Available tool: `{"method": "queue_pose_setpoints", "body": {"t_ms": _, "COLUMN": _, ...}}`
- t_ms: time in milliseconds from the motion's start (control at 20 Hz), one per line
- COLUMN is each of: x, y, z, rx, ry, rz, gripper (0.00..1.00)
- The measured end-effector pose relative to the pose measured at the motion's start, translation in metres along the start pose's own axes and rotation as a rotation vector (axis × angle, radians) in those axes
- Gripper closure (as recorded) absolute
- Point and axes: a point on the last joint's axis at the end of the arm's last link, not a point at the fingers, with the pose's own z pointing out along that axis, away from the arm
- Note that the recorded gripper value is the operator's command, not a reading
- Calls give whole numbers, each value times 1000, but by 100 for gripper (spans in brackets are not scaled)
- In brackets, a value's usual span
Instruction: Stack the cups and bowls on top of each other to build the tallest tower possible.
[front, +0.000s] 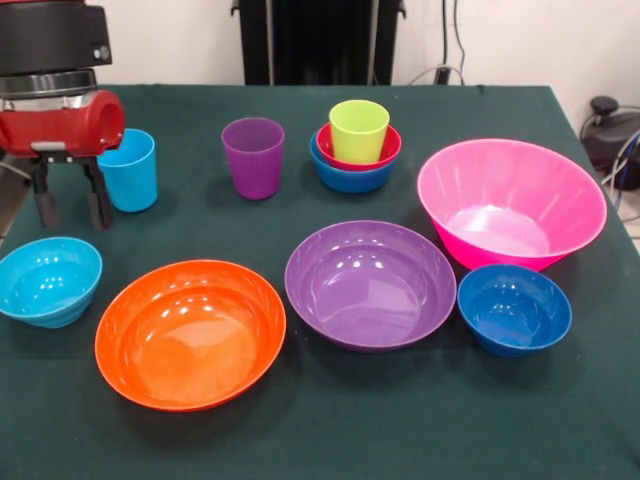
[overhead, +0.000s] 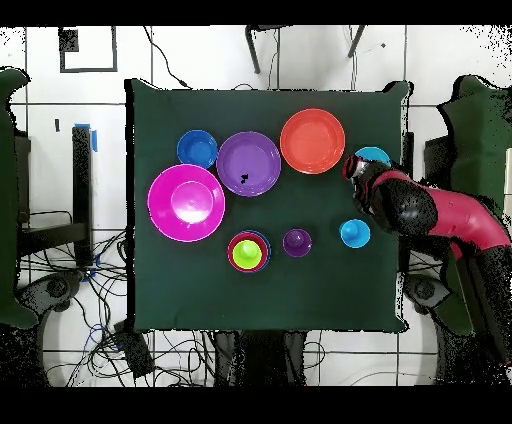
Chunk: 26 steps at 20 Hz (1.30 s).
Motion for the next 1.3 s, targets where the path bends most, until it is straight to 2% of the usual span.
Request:
{"method": "queue_pose_setpoints", "body": {"t_ms": 200, "x": 10, "y": -1, "z": 1, "rx": 2, "ry": 11, "rz": -14, "gripper": 0}}
{"method": "queue_pose_setpoints", "body": {"t_ms": 600, "x": 15, "y": -10, "z": 2, "rx": 3, "ry": 16, "rz": -3, "gripper": 0}}
{"method": "queue_pose_setpoints", "body": {"t_ms": 1000, "x": 31, "y": -22, "z": 13, "rx": -6, "ry": 32, "rz": 8, "gripper": 0}}
{"method": "queue_pose_setpoints", "body": {"t_ms": 1150, "x": 36, "y": -24, "z": 16, "rx": -12, "ry": 38, "rz": -3, "gripper": 0}}
{"method": "queue_pose_setpoints", "body": {"t_ms": 1300, "x": 44, "y": -24, "z": 23, "rx": -30, "ry": 52, "rz": -37, "gripper": 0}}
